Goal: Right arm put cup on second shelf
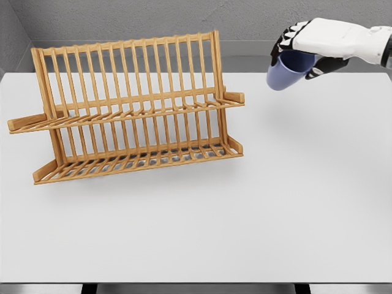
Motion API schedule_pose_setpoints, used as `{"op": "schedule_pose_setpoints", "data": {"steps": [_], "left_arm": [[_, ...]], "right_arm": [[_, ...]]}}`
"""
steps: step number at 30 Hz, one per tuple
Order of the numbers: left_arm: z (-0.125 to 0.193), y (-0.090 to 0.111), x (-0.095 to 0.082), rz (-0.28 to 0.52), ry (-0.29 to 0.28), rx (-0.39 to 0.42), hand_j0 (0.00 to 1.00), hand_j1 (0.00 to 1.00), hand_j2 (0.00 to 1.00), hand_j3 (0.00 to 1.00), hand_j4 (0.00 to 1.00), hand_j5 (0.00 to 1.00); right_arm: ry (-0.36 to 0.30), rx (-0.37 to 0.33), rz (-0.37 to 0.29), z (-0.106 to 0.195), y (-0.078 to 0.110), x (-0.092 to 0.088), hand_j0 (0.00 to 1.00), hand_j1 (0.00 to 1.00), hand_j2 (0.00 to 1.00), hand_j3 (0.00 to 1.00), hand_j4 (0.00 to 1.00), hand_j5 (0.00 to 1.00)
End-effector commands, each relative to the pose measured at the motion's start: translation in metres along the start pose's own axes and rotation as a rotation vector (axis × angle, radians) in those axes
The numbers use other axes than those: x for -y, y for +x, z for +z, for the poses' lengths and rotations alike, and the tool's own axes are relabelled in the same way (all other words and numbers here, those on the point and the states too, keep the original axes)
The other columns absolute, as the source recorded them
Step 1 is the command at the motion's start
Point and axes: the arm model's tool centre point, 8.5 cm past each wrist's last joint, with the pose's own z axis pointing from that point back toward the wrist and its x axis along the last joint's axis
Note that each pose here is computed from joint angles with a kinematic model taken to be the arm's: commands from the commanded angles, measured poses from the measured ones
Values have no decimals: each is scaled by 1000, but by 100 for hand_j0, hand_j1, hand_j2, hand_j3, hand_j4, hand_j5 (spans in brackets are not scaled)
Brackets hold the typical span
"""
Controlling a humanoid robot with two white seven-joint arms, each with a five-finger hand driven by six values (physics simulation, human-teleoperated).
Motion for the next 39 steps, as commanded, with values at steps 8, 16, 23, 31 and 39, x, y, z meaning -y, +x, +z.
{"op": "schedule_pose_setpoints", "data": {"steps": [8,16,23,31,39], "left_arm": [[0,0,0,0,0,0,100,100,100,100,100,100],[0,0,0,0,0,0,100,100,100,100,100,100],[0,0,0,0,0,0,100,100,100,100,100,100],[0,0,0,0,0,0,100,100,100,100,100,100],[0,0,0,0,0,0,100,100,100,100,100,100]], "right_arm": [[-38,74,72,-5,30,20,60,60,60,60,60,60],[-62,128,131,-7,53,34,60,60,60,60,60,60],[-73,165,167,-8,69,40,60,60,60,60,60,60],[-83,186,192,-9,78,46,60,60,60,60,60,60],[-107,228,217,-15,94,54,60,60,60,60,60,60]]}}
